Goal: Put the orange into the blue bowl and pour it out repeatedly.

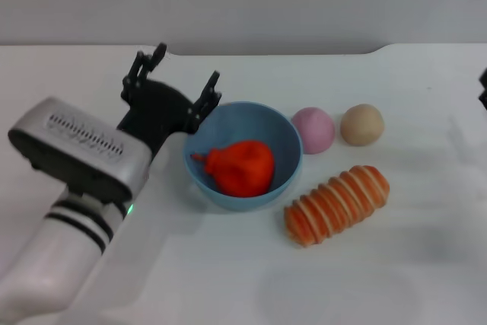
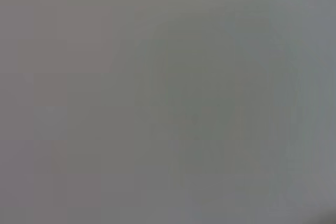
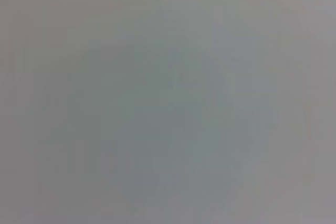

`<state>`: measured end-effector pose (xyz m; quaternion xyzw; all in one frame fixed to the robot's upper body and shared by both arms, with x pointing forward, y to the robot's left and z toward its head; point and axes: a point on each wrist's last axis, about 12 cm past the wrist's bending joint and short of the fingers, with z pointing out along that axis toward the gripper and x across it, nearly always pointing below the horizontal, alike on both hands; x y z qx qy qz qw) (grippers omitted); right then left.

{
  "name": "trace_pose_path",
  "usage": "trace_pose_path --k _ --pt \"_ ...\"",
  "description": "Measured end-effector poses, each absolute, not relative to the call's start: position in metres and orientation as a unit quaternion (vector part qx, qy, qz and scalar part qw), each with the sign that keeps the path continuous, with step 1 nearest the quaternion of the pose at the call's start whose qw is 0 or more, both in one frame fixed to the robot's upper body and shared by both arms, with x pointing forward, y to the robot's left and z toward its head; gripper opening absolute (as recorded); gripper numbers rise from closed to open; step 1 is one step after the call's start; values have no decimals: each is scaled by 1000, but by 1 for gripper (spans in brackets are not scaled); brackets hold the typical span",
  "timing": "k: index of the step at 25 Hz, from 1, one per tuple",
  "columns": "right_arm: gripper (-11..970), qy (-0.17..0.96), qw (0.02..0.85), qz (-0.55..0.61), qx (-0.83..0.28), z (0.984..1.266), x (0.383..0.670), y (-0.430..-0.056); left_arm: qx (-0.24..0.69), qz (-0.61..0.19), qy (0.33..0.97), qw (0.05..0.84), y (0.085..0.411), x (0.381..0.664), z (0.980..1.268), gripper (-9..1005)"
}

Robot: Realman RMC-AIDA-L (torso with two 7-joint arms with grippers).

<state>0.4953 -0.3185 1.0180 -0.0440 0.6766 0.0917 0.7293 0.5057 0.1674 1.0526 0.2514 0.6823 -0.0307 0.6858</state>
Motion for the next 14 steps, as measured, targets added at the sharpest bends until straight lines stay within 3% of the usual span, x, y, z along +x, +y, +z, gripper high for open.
trace_pose_path --k 6,14 --pt "660 666 741 84 10 1015 480 -322 238 -33 675 697 172 492 1040 815" --pt "660 663 744 74 39 1013 476 -326 225 -36 681 696 174 497 1038 815"
